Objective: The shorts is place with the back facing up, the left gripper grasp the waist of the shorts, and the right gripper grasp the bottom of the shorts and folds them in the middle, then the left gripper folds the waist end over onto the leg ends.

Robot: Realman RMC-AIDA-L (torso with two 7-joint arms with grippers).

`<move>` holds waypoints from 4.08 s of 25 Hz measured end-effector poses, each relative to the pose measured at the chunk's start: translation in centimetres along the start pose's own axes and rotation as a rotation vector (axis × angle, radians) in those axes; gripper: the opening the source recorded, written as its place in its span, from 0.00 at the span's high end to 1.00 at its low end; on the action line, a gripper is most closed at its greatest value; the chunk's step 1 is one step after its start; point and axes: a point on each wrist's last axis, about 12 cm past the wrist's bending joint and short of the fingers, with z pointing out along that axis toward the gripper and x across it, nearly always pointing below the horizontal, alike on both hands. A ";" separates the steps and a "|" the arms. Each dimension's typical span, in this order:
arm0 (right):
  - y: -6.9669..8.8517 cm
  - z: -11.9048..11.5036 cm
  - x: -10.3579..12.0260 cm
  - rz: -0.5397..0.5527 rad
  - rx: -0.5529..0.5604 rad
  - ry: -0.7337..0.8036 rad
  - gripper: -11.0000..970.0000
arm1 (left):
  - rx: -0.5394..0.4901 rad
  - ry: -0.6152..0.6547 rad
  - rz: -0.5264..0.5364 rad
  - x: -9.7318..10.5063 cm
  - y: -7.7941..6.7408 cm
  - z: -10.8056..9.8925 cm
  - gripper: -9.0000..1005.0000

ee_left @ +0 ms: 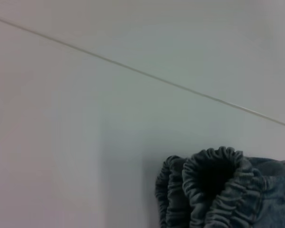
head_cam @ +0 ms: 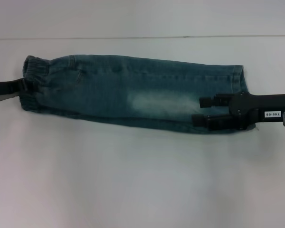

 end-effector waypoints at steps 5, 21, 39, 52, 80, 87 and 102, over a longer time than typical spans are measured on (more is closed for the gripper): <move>-0.1 0.1 0.0 -0.001 0.005 0.003 0.14 | 0.002 0.000 0.018 0.1 -0.2 0.1 0.66; -2.3 2.8 0.8 0.051 0.190 -0.043 0.25 | 0.321 -0.046 0.114 -3.6 -5.7 -3.8 0.84; -4.0 10.5 2.1 -0.070 0.604 -0.308 0.92 | 0.567 -0.024 0.385 -8.5 -19.2 -4.3 0.88; 0.0 17.6 -0.2 -0.166 0.356 -0.153 0.98 | 0.608 -0.029 0.450 -9.6 -21.7 -5.9 0.88; -4.9 6.1 2.4 0.122 0.576 -0.469 0.95 | 0.635 0.030 0.375 -5.0 -19.1 -3.3 0.87; -5.8 1.4 2.5 0.190 0.702 -0.709 0.95 | 0.732 0.121 0.364 -1.1 -21.2 0.5 0.84; -4.1 2.4 0.3 0.149 0.442 -0.677 0.93 | 0.883 -0.031 0.293 1.4 -17.8 0.0 0.51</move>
